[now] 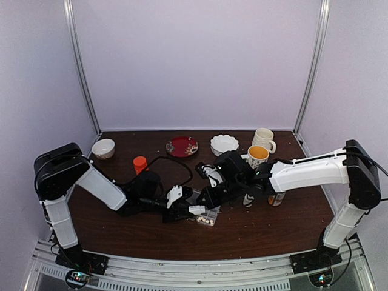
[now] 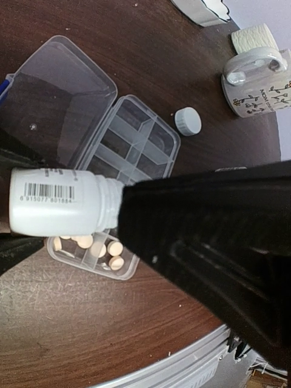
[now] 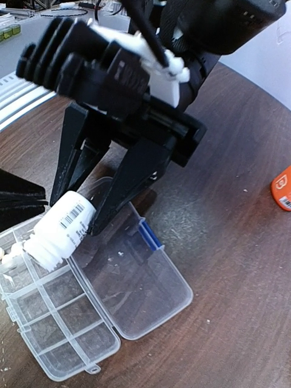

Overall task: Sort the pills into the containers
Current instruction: Pour the pill into the compartment of the pill container.

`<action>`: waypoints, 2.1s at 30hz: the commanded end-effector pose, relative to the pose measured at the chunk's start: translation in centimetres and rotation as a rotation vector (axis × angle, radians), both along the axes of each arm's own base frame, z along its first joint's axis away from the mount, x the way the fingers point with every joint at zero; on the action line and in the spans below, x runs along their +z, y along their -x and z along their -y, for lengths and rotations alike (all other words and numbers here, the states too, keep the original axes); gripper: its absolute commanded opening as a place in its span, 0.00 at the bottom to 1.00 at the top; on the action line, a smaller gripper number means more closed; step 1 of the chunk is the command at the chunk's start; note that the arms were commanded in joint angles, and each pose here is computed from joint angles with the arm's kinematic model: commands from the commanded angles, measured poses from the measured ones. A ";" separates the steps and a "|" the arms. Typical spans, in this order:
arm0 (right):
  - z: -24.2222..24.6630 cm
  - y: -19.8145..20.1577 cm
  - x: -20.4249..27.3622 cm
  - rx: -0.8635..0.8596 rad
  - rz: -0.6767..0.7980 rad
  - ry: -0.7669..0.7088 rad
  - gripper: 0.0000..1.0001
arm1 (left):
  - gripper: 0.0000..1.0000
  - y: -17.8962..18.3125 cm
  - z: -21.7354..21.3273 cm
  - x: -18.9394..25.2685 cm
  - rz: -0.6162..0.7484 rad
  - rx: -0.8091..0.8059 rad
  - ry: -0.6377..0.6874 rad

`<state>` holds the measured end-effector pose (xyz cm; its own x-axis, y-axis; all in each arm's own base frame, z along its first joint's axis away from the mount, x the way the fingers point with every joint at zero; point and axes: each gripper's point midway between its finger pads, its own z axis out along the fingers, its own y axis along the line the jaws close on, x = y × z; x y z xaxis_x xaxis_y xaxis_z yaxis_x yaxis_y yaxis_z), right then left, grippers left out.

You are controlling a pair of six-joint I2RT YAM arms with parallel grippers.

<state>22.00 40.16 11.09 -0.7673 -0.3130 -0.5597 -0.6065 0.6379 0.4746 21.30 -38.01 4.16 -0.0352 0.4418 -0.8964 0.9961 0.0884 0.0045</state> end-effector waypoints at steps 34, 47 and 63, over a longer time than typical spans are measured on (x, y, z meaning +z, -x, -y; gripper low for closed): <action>-0.2 0.5 -1.7 0.008 0.023 0.047 0.00 | 0.00 0.2 0.2 2.6 0.035 0.044 0.025; -0.5 0.5 -0.3 0.001 0.046 -0.015 0.00 | 0.00 0.2 0.3 2.5 0.029 0.054 0.009; 0.1 -0.4 0.5 -0.013 0.080 0.079 0.00 | 0.00 0.3 0.4 2.4 0.028 0.050 0.009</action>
